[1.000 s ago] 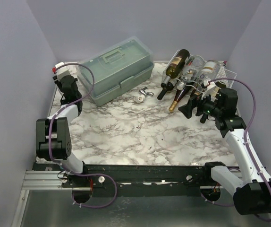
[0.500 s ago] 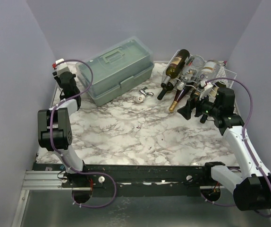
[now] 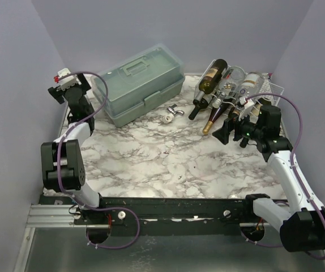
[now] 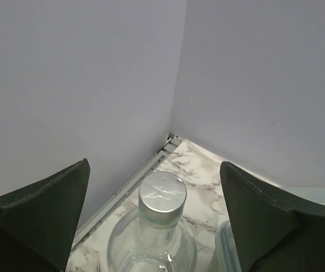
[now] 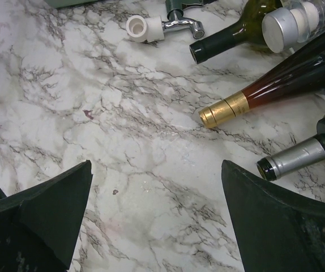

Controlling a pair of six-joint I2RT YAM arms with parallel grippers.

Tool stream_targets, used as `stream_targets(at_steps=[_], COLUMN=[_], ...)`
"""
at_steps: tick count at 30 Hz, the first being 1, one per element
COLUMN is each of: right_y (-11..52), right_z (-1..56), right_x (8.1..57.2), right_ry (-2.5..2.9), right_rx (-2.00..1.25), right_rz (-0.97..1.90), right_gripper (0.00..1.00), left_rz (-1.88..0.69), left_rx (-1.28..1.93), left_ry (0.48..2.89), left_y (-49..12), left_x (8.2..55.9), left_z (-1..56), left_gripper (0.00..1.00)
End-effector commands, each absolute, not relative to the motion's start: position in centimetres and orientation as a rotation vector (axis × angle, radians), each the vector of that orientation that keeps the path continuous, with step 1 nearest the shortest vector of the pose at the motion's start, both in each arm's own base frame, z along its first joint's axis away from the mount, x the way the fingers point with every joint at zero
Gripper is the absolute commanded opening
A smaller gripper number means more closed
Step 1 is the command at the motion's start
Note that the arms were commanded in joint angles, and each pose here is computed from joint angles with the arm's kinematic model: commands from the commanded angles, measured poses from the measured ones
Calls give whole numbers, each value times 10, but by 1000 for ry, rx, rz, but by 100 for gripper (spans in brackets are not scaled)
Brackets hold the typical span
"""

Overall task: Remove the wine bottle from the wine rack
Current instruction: Move the wine bottle to the center of the board.

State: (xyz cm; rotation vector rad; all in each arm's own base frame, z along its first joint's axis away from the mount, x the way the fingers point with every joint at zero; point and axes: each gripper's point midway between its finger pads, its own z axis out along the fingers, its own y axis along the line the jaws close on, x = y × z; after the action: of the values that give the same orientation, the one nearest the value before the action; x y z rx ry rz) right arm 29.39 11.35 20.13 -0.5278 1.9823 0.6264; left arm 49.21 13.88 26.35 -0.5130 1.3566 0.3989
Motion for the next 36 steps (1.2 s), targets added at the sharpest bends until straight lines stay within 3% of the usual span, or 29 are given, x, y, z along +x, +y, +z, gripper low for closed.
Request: stream_targets(at_steps=[1, 8, 14, 23, 28, 36], right_y=[117, 121, 121, 122, 116, 88], right_z=[215, 223, 226, 250, 272, 271], right_x=[291, 283, 283, 278, 285, 329], right_ry=[1929, 1889, 1871, 1882, 1974, 2091], right_rx=[-572, -601, -609, -564, -438, 30], right_rz=[640, 662, 652, 691, 690, 602], right_gripper=[99, 100, 99, 100, 100, 100], left_rz=[337, 95, -305, -640, -695, -583], left_rx=[-546, -585, -382, -102, -38, 110], left_ry=[1315, 1469, 1589, 1707, 1725, 1670], left_y=[134, 95, 16, -59, -75, -92], left_x=[460, 415, 375, 307, 289, 267], left_z=[292, 295, 295, 269, 262, 278], left_gripper=[99, 99, 99, 99, 99, 99])
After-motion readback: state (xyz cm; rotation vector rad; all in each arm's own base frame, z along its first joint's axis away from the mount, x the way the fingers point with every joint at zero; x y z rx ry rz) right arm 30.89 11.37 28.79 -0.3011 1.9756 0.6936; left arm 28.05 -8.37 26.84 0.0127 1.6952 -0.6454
